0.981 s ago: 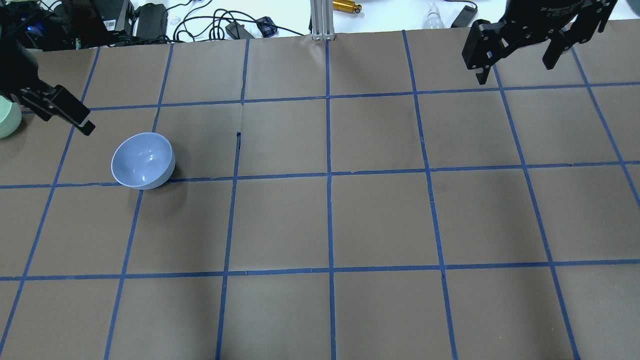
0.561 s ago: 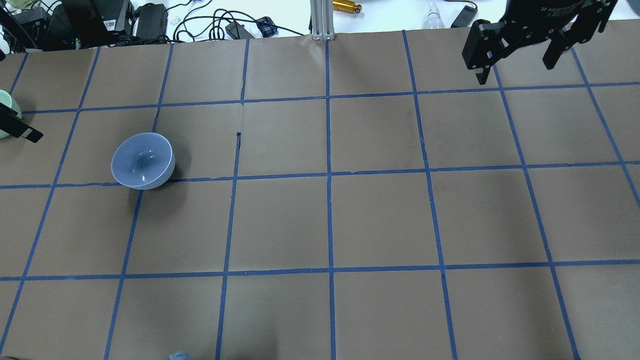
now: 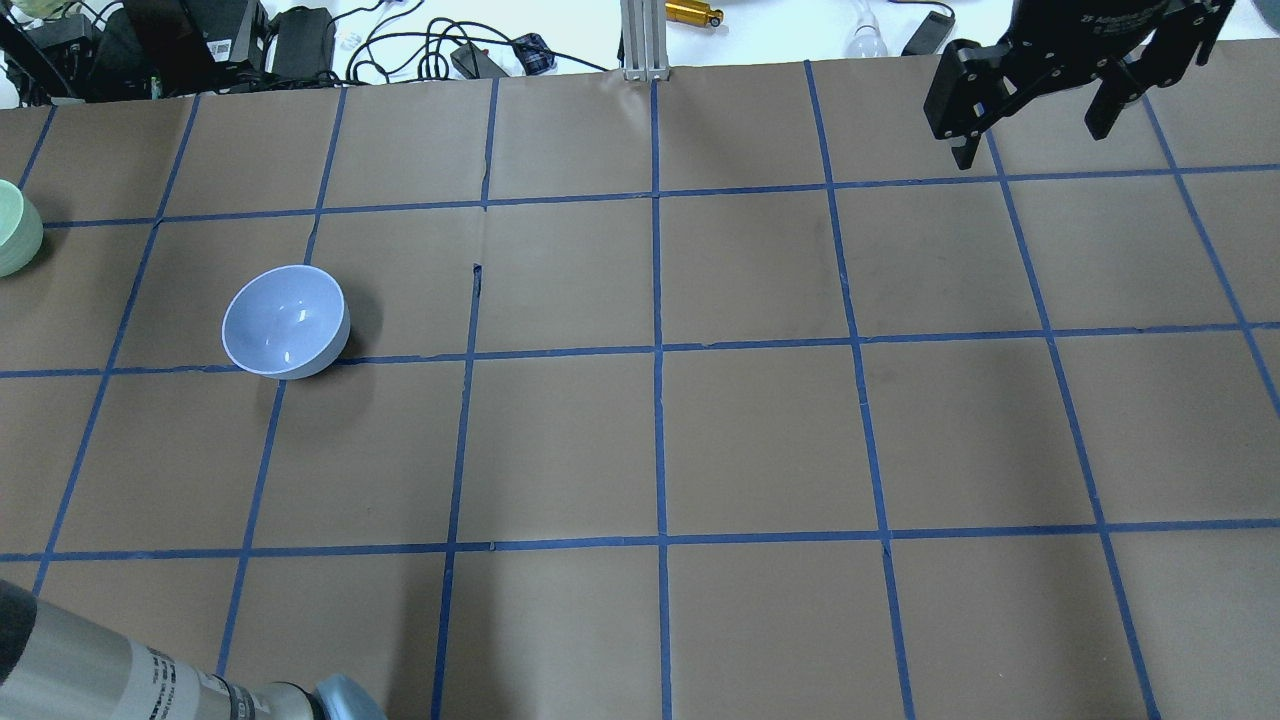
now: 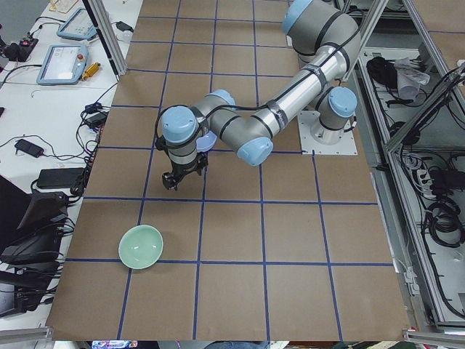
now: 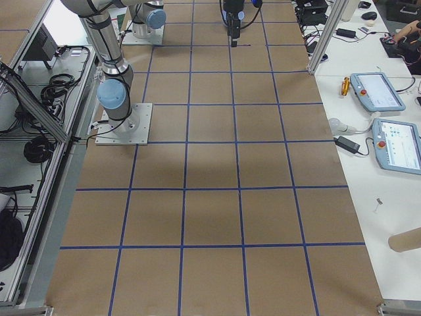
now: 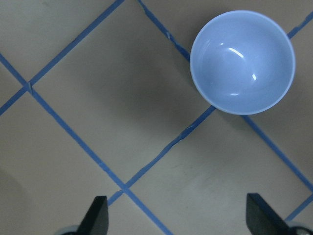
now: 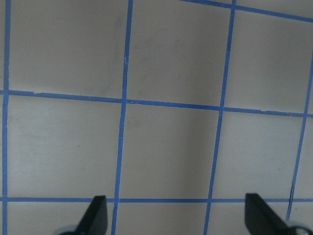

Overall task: Stack green bowl on blue bowl
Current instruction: 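Lower the left gripper onto the mint-green bowl rim and grasp it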

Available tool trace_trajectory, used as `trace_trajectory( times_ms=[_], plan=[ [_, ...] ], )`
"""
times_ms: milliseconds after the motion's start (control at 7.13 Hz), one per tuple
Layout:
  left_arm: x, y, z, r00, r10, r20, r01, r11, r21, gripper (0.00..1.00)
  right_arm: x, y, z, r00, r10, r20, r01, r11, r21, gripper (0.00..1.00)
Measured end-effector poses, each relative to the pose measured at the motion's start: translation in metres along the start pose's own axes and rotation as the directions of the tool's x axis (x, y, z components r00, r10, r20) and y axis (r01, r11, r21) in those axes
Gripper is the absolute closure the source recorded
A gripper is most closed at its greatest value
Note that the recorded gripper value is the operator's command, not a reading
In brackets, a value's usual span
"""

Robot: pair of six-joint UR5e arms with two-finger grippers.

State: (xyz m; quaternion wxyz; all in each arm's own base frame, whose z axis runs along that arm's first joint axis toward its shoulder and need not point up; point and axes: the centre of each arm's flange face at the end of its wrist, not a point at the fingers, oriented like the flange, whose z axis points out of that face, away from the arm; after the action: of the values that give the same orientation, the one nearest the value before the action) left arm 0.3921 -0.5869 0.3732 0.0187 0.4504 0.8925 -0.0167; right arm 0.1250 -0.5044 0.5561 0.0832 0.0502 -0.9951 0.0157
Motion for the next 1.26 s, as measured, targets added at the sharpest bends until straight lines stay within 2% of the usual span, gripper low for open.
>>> trace_trajectory(
  times_ms=[280, 701, 1262],
  plan=[
    [-0.047, 0.025, 0.044, 0.998, 0.067, 0.003, -0.067, 0.997, -0.03, 0.0, 0.0, 0.0, 0.0, 1.0, 0.0, 0.0, 0.0, 1.0, 0.0, 0.0],
    [-0.086, 0.058, 0.098, 0.983, 0.186, 0.003, -0.186, 0.982, -0.041, 0.0, 0.0, 0.0, 0.0, 1.0, 0.0, 0.0, 0.0, 1.0, 0.0, 0.0],
    [-0.111, 0.074, 0.133, 0.944, 0.33, -0.008, -0.33, 0.943, -0.039, 0.0, 0.0, 0.0, 0.0, 1.0, 0.0, 0.0, 0.0, 1.0, 0.0, 0.0]
  ],
)
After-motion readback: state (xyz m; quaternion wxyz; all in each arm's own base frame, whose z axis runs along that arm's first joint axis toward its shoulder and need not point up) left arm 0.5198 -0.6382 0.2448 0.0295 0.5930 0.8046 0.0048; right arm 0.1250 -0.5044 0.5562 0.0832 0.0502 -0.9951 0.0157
